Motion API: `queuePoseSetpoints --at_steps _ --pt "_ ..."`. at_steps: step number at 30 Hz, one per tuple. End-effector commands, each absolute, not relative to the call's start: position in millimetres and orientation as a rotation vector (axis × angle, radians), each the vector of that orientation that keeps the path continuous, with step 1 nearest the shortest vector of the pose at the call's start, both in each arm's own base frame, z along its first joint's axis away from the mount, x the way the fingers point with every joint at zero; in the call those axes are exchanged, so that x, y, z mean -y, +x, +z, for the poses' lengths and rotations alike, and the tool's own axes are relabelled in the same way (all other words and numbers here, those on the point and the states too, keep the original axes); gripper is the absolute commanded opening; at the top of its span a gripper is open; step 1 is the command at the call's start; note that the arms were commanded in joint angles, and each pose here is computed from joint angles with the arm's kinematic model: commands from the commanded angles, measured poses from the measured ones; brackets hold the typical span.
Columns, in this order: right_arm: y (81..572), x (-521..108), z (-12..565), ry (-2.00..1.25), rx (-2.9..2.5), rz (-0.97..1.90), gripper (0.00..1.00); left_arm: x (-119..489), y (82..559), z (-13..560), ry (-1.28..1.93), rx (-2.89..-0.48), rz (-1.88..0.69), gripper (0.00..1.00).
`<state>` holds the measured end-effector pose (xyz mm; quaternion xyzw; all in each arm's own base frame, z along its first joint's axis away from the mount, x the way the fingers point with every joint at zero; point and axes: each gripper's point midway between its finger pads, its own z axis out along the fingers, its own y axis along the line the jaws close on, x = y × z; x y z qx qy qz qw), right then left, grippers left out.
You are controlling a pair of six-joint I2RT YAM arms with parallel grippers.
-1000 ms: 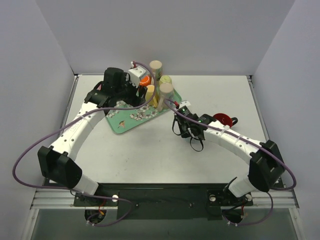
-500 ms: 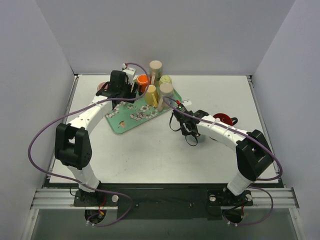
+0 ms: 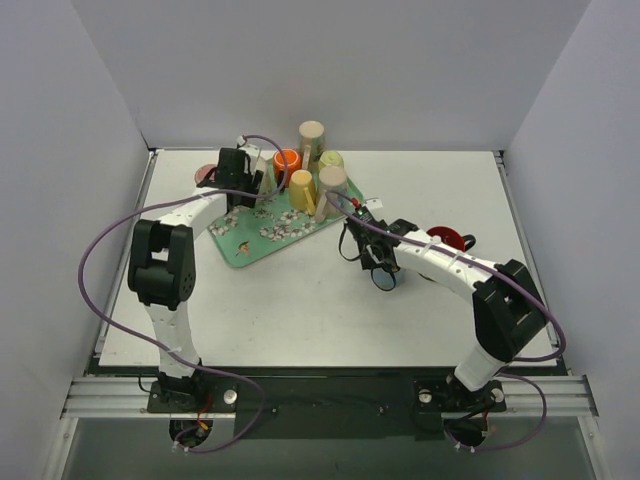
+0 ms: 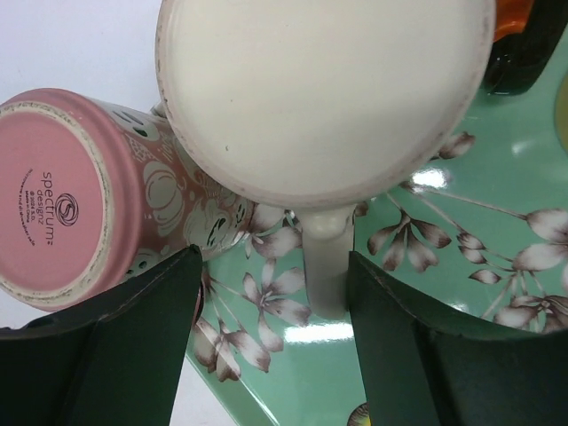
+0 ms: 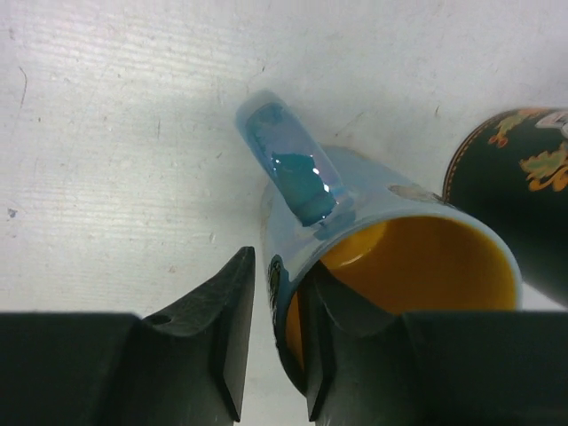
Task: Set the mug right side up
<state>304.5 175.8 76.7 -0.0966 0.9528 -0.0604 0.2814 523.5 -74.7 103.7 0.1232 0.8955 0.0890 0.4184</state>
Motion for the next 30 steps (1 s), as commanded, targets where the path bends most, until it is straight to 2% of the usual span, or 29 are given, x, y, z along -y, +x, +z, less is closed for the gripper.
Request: queuePoseSetpoints --at_steps 1,2,3,4,6,9,18,19,20,21,23,26,30 --pt "318 -175 87 -0.19 -2.491 -0.129 0.3 68 551 136 0.269 -2.126 0.193 0.75" --pt "315 -173 84 -0.19 -2.497 -0.13 0.4 68 551 136 0.271 -2.126 0.178 0.75" --pt "316 -172 89 -0.18 -2.483 -0.122 0.43 71 551 135 0.286 -2.126 0.152 0.75" --pt "315 -172 93 -0.176 -2.474 -0.111 0.49 71 552 135 0.288 -2.126 0.143 0.69" --pt "313 -172 98 -0.173 -2.464 -0.092 0.53 73 553 133 0.3 -2.13 0.128 0.55" --pt "310 -173 109 -0.175 -2.447 -0.065 0.55 79 553 128 0.336 -2.14 0.095 0.54" --pt "292 -170 134 -0.213 -2.407 -0.01 0.59 77 556 99 0.328 -2.22 0.096 0.42" --pt "290 -168 136 -0.209 -2.4 -0.005 0.61 78 556 101 0.323 -2.22 0.096 0.29" --pt "287 -165 143 -0.202 -2.385 -0.002 0.65 76 554 101 0.308 -2.233 0.089 0.22" --pt "285 -163 145 -0.201 -2.379 0.003 0.65 75 553 106 0.293 -2.231 0.081 0.08" --pt "280 -162 157 -0.193 -2.348 0.036 0.69 77 548 113 0.282 -2.24 0.047 0.0" --pt "272 -167 175 -0.208 -2.309 0.118 0.69 81 536 123 0.264 -2.266 0.005 0.0" --pt "265 -178 194 -0.232 -2.258 0.176 0.7 91 514 170 0.217 -2.219 -0.13 0.0"
